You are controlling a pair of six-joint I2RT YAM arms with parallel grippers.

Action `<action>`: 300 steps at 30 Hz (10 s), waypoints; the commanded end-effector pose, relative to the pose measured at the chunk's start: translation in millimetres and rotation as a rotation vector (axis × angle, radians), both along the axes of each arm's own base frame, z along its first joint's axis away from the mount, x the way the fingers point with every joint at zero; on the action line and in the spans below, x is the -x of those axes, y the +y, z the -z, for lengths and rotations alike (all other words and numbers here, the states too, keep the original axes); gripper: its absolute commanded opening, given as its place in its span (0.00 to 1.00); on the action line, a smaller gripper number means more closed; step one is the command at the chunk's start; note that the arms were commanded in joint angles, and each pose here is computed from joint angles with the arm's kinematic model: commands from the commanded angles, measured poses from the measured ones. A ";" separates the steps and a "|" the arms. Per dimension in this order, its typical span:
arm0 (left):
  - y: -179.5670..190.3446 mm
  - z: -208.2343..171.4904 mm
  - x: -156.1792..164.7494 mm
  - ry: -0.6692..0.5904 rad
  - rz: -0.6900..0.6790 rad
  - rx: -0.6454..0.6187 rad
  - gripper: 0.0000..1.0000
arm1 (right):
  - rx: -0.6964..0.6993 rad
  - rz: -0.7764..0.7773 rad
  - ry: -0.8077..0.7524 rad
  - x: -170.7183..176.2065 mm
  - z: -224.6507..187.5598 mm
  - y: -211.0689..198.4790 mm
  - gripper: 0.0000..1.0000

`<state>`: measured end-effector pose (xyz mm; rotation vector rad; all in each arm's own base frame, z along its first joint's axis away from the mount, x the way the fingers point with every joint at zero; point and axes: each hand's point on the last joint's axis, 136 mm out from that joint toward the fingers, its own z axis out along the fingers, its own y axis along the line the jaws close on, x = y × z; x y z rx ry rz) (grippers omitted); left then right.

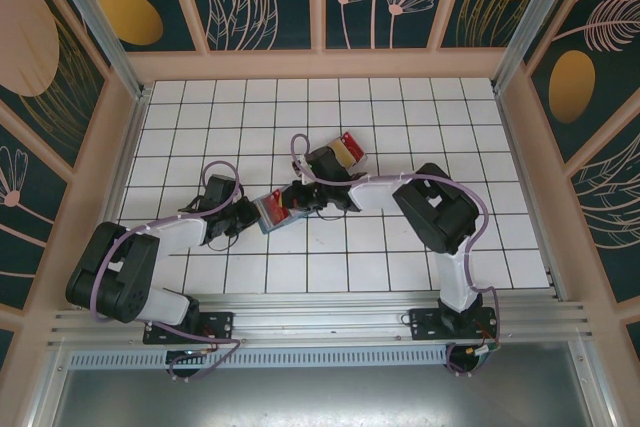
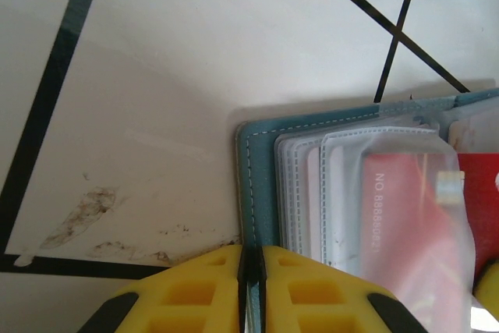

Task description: Put the credit cards into the card holder

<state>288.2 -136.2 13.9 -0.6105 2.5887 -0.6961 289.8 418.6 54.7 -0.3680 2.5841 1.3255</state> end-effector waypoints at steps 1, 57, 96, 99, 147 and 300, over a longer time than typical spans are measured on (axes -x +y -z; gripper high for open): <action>-3.2 8.1 10.4 0.044 0.020 0.013 0.15 | 0.025 -0.051 0.010 2.4 11.5 3.3 0.03; 16.7 15.3 -13.9 0.036 -0.027 -0.137 0.00 | 0.094 -0.240 0.049 16.6 31.0 25.4 0.06; 18.4 13.4 -10.1 0.031 -0.003 -0.155 0.00 | 0.380 0.155 -0.244 -70.5 -37.6 -105.6 0.44; 17.8 12.7 -9.6 0.030 -0.002 -0.150 0.00 | 0.386 0.137 -0.221 -71.6 -26.7 -103.7 0.43; 10.3 19.8 -4.7 0.031 0.005 -0.093 0.00 | -0.078 -0.204 -0.114 17.1 -101.2 53.5 0.06; 12.6 -22.6 6.0 -0.082 -0.049 -0.038 0.23 | 0.613 -0.069 -0.528 37.3 -37.6 -19.3 0.53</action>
